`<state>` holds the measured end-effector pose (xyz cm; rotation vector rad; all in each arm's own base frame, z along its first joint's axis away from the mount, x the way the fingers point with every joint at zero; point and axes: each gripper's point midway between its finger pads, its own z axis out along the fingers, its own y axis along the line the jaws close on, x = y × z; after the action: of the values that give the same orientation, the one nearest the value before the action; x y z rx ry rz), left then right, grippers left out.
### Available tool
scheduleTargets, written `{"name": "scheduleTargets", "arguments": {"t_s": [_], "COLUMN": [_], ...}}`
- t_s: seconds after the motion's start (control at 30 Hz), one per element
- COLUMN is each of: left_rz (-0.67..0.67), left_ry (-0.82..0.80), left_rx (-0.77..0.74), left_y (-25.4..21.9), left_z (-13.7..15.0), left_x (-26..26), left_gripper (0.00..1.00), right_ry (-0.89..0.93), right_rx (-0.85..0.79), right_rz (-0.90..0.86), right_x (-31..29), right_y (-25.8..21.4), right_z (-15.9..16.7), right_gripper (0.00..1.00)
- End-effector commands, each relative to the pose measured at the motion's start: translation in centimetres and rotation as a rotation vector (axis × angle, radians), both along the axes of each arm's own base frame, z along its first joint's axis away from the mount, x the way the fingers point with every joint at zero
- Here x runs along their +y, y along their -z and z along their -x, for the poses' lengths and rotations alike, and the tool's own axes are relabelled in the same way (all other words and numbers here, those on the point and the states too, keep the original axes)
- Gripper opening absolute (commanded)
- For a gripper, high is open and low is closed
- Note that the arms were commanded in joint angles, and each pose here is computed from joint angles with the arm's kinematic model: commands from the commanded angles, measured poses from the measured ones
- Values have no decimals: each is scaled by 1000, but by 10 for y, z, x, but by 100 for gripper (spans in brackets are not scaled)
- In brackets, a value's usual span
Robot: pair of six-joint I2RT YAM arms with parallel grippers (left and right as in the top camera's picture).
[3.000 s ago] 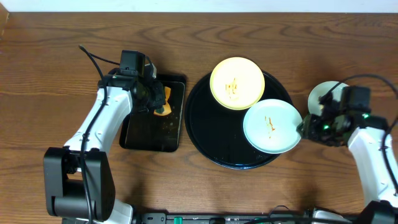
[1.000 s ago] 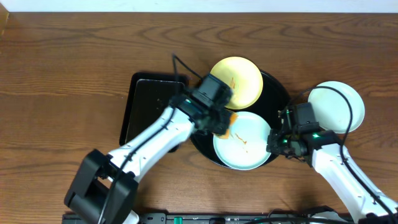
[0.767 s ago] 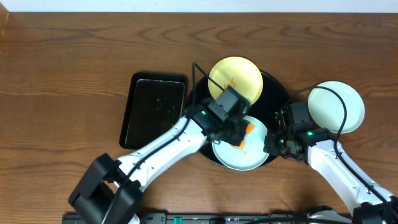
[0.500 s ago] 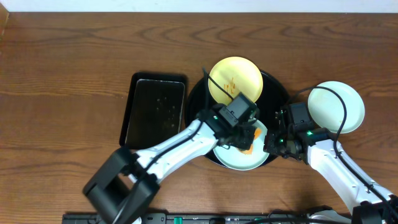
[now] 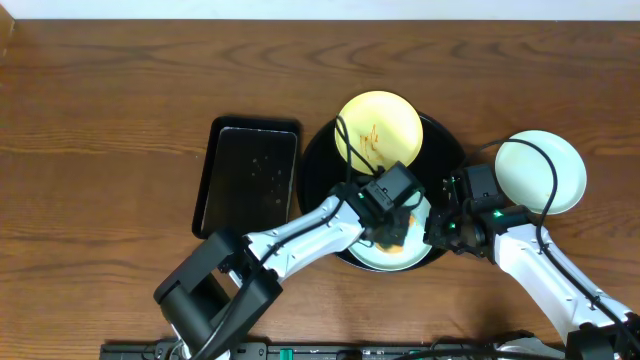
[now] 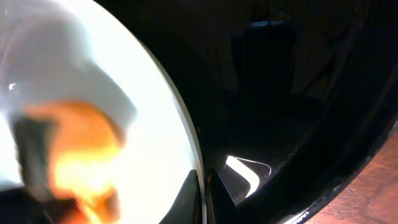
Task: Clean dirty plates on tray and stack at the side
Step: 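Scrub the second blue plate with the sponge in the left gripper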
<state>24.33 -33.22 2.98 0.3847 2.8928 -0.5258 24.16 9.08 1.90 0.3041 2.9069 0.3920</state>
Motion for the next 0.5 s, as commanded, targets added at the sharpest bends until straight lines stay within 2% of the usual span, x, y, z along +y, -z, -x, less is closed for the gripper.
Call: {"name": "scheduleTargets", "arguments": {"t_s": [0.0,0.1,0.23,0.47], "left_rz": [-147,-158,-183,-161], "left_ry": [-102,-130,-76,-136], "left_rx": [-128,-125,-143,-189], "left_y": [8,9,3,-53], "left_z": [-39,-49,-55,-63], "left_x": [40,52,65,101], "left_gripper": [8,8,7,7], "right_ry": [4,5,5,4], "right_rx": [1,2,4,1], "right_rz": [-5,-5,-4,-3], "right_x": [3,3,2,2], "right_y": [-1,-1,-1,-1], "right_z": [-1,-1,0,-1], "right_gripper": [1,1,1,1]}}
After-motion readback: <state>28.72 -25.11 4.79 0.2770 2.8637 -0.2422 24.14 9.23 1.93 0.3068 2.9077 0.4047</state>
